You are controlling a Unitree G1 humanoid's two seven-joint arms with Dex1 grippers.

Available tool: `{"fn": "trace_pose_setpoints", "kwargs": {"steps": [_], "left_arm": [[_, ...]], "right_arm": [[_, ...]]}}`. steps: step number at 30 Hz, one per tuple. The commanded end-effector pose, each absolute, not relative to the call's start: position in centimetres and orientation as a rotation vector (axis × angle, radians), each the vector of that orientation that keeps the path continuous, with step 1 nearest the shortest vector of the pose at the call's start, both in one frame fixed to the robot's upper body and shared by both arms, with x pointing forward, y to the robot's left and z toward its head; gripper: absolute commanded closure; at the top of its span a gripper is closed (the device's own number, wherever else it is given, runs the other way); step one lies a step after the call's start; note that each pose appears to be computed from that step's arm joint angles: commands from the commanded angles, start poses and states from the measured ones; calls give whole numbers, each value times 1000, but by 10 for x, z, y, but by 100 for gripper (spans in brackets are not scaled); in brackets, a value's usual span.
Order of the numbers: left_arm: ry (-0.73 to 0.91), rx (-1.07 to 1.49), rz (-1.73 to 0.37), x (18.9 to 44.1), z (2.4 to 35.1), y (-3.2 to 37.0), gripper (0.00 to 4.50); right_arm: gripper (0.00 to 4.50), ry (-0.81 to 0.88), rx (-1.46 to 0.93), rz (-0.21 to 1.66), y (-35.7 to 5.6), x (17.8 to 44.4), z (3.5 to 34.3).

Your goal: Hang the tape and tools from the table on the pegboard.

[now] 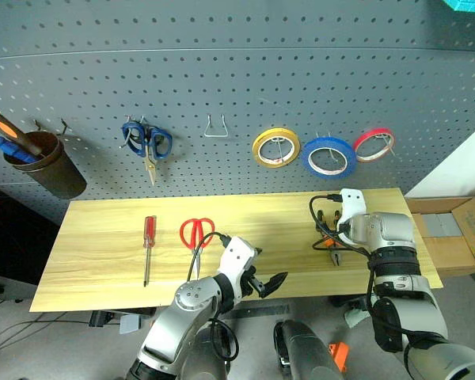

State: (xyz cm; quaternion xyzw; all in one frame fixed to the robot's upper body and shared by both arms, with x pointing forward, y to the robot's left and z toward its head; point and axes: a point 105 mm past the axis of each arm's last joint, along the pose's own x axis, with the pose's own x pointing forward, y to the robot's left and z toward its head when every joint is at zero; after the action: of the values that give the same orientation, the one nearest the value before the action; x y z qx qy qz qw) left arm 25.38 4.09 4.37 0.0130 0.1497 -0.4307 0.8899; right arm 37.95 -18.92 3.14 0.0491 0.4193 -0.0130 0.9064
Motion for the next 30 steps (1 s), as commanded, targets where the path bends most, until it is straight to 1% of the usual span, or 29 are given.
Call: {"fn": "trace_pose_setpoints", "kwargs": {"steps": [1, 12, 17, 21, 24, 25, 26, 28, 30], "left_arm": [[262, 23, -911, 251, 56, 37, 0], [272, 20, -903, 245, 59, 42, 0], [275, 13, -904, 244, 61, 41, 0], [277, 8, -903, 244, 61, 41, 0], [277, 4, -902, 245, 61, 41, 0], [277, 3, -901, 245, 61, 40, 0], [277, 2, -901, 245, 61, 40, 0], [280, -6, -901, 244, 61, 40, 0], [285, -12, -902, 244, 61, 40, 0]], "right_arm": [[2, 860, 131, -45, -192, 380, 29], [2, 874, 109, -28, -187, 387, 10], [2, 870, 105, -23, -189, 392, 12], [2, 887, 90, 3, -187, 391, 11], [60, 898, 71, 22, -187, 388, 9], [86, 899, 64, 28, -188, 387, 8], [124, 900, 57, 31, -188, 387, 8], [177, 897, 47, 40, -189, 386, 8], [177, 890, 39, 48, -190, 386, 8]]}}
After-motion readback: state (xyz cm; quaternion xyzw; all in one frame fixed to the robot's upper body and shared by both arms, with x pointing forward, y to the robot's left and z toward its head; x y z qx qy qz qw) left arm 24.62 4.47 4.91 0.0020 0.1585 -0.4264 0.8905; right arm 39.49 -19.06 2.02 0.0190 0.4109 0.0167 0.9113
